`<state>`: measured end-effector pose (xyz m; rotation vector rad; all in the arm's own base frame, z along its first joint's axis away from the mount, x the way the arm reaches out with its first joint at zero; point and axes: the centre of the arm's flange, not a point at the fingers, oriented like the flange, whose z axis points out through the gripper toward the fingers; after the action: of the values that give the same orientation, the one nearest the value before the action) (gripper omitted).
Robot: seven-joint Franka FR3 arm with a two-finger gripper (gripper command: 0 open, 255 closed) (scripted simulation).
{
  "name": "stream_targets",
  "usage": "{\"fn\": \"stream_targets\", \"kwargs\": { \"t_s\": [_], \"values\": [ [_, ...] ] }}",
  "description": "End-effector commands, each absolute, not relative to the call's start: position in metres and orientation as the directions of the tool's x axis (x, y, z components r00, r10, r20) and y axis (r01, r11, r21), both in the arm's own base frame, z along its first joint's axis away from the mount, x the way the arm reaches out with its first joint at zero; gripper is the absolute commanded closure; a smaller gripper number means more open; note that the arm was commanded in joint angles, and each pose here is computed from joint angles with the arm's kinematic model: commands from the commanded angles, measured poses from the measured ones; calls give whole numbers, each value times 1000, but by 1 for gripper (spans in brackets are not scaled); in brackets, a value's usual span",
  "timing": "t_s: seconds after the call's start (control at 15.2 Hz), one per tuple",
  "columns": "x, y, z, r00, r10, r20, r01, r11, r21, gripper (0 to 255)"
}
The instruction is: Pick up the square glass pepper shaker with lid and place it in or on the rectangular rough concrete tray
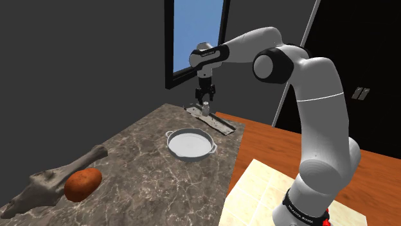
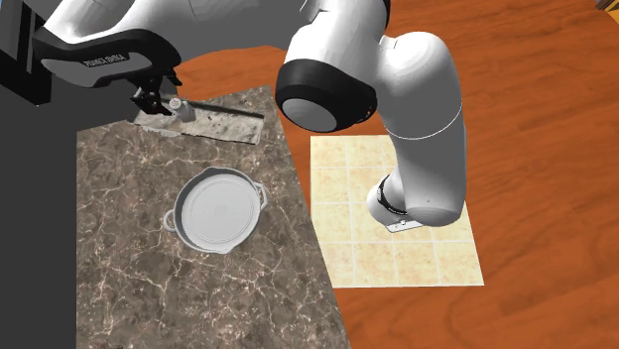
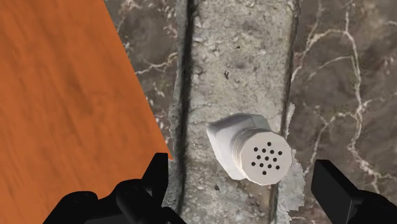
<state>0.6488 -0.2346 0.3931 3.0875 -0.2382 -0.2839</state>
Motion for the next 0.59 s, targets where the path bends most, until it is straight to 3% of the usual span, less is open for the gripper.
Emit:
{"fn": "stream_targets", "kwargs": {
  "t_s": [0.0,0.53],
  "values": [
    [654,-235,417,971,-155,-179,-149,-988,46,0],
    [656,-235,427,971,-155,-179,-149,-988,46,0]
  ]
}}
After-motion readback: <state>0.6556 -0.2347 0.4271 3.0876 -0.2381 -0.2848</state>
